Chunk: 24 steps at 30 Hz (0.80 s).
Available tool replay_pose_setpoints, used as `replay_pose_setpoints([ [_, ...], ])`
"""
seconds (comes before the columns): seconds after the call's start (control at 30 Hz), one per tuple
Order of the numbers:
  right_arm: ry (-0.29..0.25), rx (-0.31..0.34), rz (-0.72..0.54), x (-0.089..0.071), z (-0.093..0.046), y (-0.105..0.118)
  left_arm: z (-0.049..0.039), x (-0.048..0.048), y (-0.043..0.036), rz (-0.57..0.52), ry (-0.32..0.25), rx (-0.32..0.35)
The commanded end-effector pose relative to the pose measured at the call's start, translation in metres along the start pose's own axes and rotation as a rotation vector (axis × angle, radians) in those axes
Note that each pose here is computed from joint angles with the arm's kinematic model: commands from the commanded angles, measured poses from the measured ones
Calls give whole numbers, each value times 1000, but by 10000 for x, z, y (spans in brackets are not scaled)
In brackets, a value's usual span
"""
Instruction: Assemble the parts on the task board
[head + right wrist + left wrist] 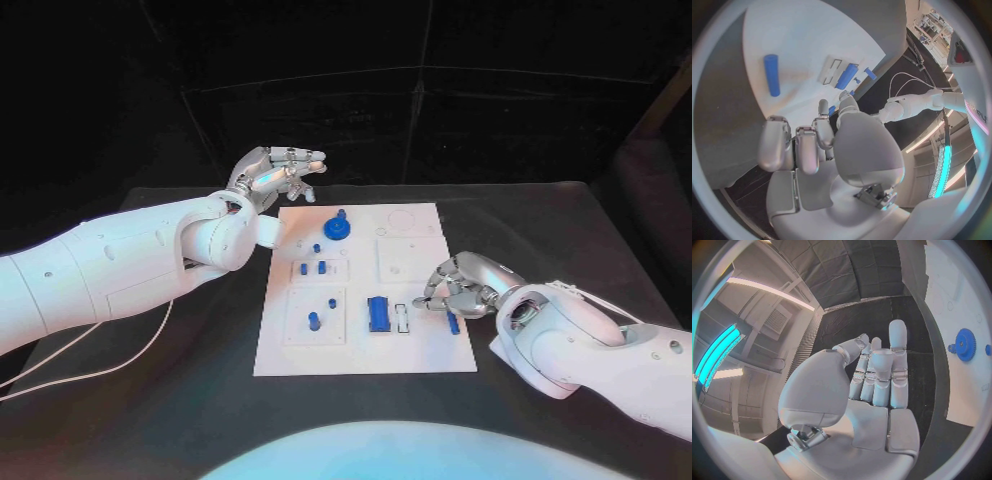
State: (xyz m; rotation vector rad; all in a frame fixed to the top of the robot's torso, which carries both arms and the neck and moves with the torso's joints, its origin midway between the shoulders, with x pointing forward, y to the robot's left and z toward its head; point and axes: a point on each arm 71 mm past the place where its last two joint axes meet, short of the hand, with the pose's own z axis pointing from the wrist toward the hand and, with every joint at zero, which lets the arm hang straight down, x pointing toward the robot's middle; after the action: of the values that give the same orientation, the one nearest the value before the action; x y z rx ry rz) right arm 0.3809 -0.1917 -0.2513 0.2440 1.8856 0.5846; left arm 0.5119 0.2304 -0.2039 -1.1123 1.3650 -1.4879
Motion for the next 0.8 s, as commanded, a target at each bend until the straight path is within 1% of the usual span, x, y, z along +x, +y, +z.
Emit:
replay_pose_setpoints([
  [0.03, -43, 7, 63, -90, -51, -88, 1, 1, -12, -5, 9, 6],
  [0.2, -50, 43, 25, -177, -118, -268, 0, 1, -13, -5, 10, 7],
  [0.27, -42, 63, -7, -196, -136, -331, -1, 3, -13, -6, 11, 7],
  [0.43, 2, 126, -76, -186, -138, -437, -3, 5, -15, -6, 12, 8],
  [0.6, 46, 149, -130, -136, -103, -445, -7, -2, -16, -6, 12, 8],
  [0.8, 68, 146, -158, -80, -48, -400, -9, -3, -17, -6, 12, 8],
])
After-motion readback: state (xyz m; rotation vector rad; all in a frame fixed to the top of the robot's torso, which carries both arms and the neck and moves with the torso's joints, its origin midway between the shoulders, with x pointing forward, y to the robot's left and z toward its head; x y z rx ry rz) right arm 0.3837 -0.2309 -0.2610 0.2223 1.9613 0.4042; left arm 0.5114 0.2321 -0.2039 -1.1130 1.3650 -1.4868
